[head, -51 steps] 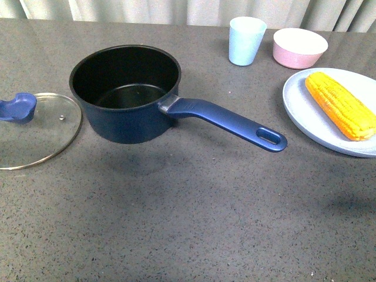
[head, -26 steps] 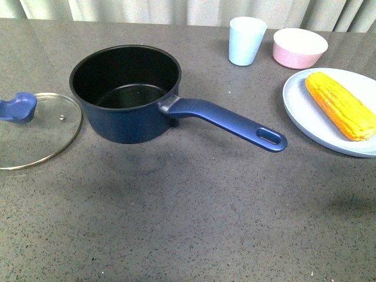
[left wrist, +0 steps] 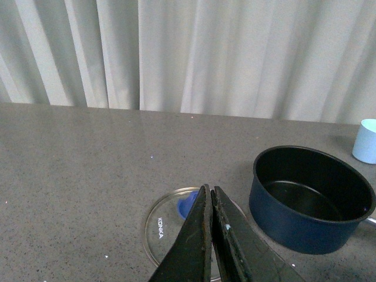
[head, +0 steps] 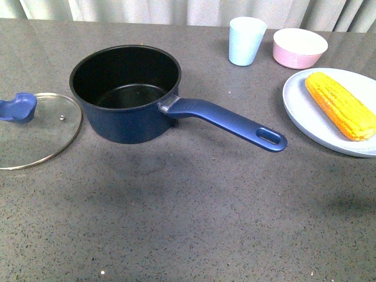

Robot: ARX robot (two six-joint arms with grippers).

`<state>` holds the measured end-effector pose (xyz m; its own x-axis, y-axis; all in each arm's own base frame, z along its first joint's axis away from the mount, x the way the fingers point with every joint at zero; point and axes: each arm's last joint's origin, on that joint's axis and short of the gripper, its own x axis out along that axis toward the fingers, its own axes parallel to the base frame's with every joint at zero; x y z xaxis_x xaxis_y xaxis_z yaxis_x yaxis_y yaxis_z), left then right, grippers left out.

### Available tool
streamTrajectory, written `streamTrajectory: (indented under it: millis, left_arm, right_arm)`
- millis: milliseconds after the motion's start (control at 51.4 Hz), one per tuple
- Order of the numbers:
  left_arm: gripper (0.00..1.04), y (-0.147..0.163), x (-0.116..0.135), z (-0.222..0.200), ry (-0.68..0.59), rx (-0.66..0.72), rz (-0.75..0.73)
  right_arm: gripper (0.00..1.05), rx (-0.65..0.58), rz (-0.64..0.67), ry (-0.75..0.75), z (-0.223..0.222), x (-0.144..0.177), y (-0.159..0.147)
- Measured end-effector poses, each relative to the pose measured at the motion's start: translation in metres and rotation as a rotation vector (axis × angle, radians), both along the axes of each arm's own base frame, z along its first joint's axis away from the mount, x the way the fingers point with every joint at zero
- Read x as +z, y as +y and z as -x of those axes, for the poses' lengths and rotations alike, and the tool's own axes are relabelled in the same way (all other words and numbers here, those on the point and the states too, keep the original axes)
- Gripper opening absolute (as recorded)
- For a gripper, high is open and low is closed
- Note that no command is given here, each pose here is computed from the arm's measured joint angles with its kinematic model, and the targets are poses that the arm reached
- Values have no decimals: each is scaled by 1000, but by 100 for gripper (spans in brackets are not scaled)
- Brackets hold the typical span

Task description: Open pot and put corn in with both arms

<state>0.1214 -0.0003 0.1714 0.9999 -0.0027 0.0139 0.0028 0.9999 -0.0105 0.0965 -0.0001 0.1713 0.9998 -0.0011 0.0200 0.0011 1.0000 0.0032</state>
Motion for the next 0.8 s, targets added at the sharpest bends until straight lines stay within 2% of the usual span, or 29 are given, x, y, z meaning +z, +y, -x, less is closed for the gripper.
streamTrajectory:
  millis: [798]
  left_arm:
    - [2,0,-4,24,11,1,0]
  right_arm:
    - [96,0,0,0,0,0,0]
